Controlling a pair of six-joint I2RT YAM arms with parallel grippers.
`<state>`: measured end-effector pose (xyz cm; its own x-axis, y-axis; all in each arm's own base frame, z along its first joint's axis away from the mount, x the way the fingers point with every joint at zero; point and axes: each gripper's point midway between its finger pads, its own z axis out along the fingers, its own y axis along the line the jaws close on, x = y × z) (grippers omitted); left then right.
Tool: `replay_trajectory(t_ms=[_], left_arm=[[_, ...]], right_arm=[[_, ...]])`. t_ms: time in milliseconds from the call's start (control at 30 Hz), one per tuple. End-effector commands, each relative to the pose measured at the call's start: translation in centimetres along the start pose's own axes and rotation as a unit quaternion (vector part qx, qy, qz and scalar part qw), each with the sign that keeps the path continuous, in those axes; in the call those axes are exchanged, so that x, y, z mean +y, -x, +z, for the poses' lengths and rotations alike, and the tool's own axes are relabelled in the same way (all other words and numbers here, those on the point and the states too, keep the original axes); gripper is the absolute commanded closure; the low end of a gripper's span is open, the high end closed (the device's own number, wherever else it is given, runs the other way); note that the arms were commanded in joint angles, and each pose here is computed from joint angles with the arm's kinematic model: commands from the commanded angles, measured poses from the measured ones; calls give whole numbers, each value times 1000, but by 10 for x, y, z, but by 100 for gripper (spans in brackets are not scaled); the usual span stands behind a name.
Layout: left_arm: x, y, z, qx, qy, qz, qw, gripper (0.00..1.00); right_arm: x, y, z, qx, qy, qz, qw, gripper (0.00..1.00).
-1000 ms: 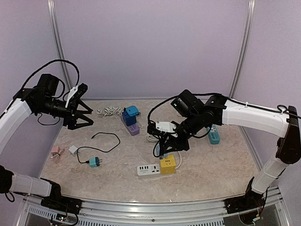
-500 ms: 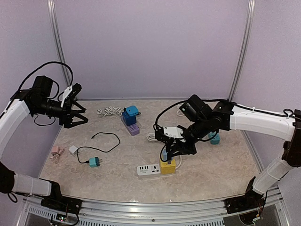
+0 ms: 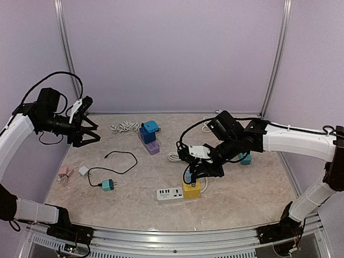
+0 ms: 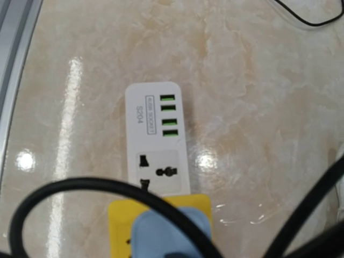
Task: Insert the plug
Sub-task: Insert the plug into the socket.
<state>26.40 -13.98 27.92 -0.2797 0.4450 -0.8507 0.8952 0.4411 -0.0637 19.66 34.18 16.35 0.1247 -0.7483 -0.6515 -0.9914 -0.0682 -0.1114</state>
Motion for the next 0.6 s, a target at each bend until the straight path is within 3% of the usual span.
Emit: replay_trajectory(t_ms=[0,567], left_arm=[[-1,-3,-1,0,-2,-1,1000,24],[0,-3,-1,1,-2,-1,1000,24]], right_arm=[[-2,2,-3,-9,0,-7,1000,100],[4,-9,4,7,21,7,1000,100]])
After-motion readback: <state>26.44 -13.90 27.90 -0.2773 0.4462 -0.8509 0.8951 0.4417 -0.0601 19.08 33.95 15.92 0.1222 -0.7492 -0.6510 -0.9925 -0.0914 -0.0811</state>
